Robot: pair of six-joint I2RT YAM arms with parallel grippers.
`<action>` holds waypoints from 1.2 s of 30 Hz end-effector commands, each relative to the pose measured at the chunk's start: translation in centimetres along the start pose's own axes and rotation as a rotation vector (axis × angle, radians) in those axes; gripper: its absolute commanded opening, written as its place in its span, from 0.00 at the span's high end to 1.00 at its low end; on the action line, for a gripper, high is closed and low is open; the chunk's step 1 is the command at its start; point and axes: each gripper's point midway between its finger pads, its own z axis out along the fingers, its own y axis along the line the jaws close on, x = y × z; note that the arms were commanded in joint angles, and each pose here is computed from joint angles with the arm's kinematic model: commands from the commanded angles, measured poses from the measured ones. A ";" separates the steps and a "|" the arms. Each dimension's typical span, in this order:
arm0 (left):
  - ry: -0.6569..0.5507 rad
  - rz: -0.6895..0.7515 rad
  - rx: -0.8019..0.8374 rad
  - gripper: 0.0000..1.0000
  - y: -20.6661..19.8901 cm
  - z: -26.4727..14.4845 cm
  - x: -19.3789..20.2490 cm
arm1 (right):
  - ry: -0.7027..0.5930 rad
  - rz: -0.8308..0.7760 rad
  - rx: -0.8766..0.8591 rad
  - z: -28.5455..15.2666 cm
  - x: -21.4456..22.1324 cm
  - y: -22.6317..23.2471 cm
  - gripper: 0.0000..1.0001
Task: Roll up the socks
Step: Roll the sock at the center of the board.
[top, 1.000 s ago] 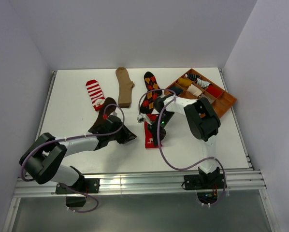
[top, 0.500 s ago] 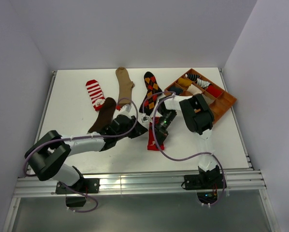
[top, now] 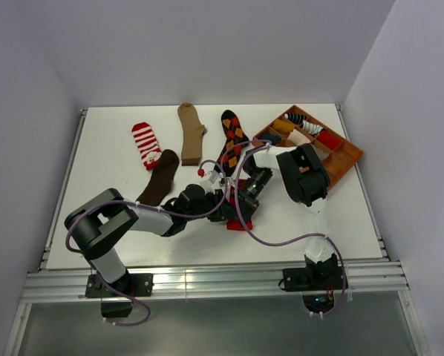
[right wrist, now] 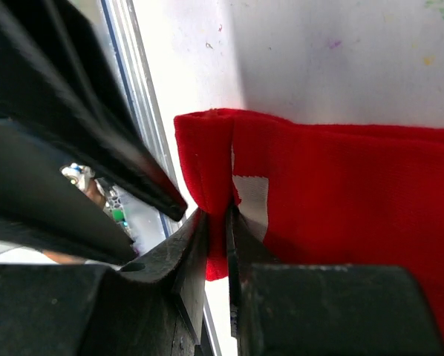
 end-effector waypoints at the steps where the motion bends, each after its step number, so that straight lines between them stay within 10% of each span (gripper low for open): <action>1: 0.043 0.057 0.117 0.66 -1.4 0.2 1.2 | -0.019 0.009 0.008 -0.4 -0.4 -0.7 0.82; 36: 0.154 0.129 -0.081 0.56 3.2 1.4 3.6 | -0.067 0.093 0.012 -1.7 0.3 -2.2 0.83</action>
